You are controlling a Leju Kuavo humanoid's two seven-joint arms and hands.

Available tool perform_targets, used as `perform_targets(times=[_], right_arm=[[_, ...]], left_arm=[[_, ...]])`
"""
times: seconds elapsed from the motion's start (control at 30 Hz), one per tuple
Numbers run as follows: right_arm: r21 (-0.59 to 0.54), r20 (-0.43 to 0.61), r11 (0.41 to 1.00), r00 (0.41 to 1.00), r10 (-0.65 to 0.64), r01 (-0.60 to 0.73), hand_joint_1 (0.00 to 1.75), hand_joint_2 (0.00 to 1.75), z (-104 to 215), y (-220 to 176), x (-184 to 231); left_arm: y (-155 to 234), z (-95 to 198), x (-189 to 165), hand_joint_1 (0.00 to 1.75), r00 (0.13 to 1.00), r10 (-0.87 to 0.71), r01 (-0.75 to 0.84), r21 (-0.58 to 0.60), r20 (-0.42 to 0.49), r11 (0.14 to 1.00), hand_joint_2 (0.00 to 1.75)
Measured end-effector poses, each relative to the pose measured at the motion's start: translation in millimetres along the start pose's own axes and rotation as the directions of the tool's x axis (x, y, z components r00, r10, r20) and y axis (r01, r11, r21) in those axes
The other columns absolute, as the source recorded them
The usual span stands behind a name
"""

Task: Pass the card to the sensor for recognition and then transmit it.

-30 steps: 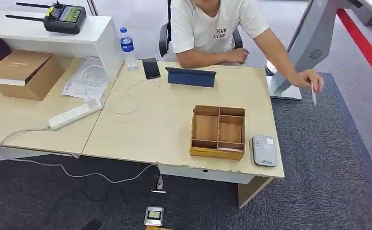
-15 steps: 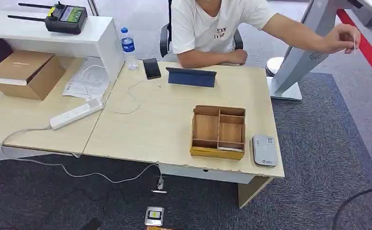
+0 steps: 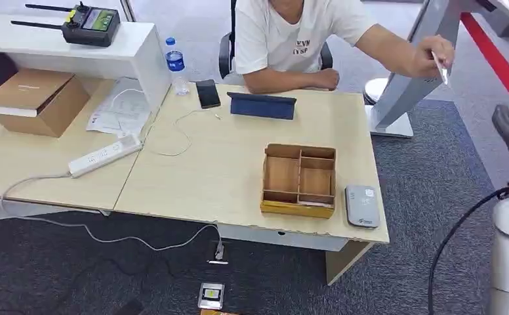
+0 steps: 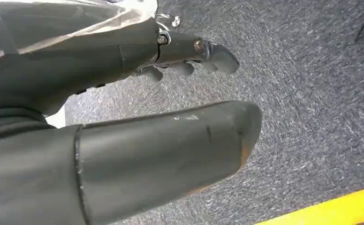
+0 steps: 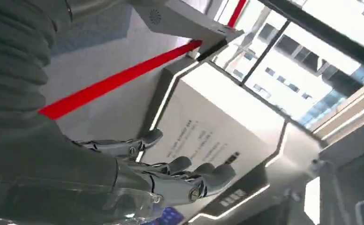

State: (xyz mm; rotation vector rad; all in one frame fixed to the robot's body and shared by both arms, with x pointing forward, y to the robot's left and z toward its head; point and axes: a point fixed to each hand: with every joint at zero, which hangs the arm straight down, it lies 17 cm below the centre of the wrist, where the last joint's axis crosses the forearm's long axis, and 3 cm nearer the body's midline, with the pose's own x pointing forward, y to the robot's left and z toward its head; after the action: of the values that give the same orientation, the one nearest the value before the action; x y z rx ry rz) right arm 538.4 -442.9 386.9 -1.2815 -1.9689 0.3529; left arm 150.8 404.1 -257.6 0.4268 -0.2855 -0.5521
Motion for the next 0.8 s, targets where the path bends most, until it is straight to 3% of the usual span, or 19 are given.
perform_targets(times=[0.37, 0.5, 0.8], right_arm=[[0.269, 0.119, 0.939, 0.975, 0.189, -0.215, 0.0, 1.75, -45.0, 90.0, 26.4], [0.355, 0.129, 0.895, 0.963, 0.237, -0.268, 0.0, 1.75, -47.0, 118.2, 27.3], [0.436, 0.138, 0.851, 0.956, 0.258, -0.293, 0.0, 1.75, -44.4, 146.1, 29.4]], left_arm=[[1.4, -0.4, -1.5, 0.0, 0.999, -0.034, 0.034, -0.015, 0.013, 0.999, 0.0], [0.4, -0.2, -3.4, 0.0, 0.999, -0.036, 0.036, -0.018, 0.005, 0.999, 0.0], [-0.6, 0.1, -5.2, 0.0, 1.0, -0.027, 0.027, -0.02, -0.002, 0.999, 0.0]])
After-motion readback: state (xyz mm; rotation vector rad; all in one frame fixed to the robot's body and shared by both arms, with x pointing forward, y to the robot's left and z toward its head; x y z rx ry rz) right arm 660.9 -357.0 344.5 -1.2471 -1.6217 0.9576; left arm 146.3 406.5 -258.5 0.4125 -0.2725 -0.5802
